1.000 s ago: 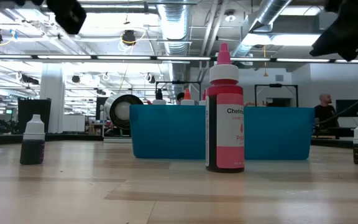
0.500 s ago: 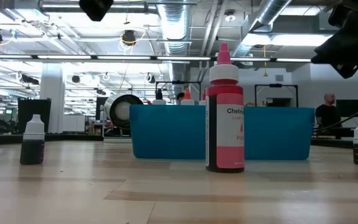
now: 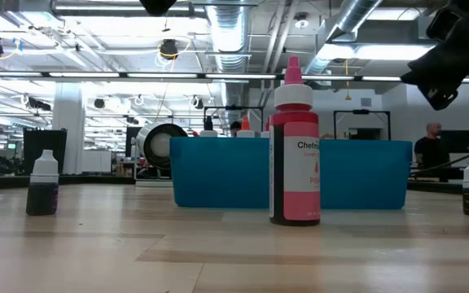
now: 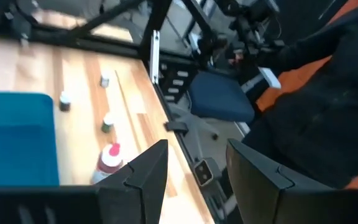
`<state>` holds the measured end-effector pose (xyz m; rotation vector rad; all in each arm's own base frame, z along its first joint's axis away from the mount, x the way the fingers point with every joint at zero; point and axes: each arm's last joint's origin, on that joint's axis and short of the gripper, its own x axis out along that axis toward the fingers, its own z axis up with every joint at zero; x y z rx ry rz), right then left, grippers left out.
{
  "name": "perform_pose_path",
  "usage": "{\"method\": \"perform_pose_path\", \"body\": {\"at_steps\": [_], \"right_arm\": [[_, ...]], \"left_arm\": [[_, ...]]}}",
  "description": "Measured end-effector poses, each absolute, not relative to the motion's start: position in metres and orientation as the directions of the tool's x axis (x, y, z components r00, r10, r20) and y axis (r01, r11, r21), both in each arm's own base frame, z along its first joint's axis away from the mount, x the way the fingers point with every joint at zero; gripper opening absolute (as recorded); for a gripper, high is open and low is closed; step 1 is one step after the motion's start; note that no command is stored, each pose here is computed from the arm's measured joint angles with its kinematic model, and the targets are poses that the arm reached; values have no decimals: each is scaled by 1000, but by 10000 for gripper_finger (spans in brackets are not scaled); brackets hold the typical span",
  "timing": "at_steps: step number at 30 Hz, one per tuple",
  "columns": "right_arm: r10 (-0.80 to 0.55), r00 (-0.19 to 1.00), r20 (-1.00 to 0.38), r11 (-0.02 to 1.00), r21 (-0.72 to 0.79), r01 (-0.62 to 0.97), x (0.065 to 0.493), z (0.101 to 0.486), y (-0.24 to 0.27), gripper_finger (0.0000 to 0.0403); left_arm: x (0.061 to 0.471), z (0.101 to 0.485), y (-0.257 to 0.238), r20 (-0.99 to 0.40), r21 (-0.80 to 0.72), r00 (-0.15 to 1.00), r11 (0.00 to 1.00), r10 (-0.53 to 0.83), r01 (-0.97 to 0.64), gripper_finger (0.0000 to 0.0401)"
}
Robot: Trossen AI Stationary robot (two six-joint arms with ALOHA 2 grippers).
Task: Pick & Place food coloring
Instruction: Put the large pink food coloring bottle into the blue bin
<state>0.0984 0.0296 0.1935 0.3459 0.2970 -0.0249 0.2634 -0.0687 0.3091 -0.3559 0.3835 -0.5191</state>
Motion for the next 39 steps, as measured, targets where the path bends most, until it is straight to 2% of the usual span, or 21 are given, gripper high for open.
{"method": "perform_pose_path", "body": {"at_steps": [11, 17, 27, 33, 39], "right_arm": [[27, 986, -167, 961, 275, 21, 97, 193, 23, 92], [51, 984, -171, 956, 294, 1, 96, 187, 21, 92], [40, 974, -223, 934, 355, 44, 95, 182, 20, 92], [38, 972, -233, 920, 387, 56, 95, 181, 20, 92], [36, 971, -237, 908, 413, 67, 94, 181, 20, 92]], "left_arm": [[298, 316, -86, -326, -475, 734, 775, -596, 418, 153], [318, 303, -92, -413, -523, 710, 787, -570, 328, 153], [353, 271, -101, -488, -537, 669, 797, -560, 275, 153], [364, 244, -100, -553, -535, 635, 814, -539, 225, 153], [367, 237, -100, -569, -509, 627, 827, -532, 240, 153]]}}
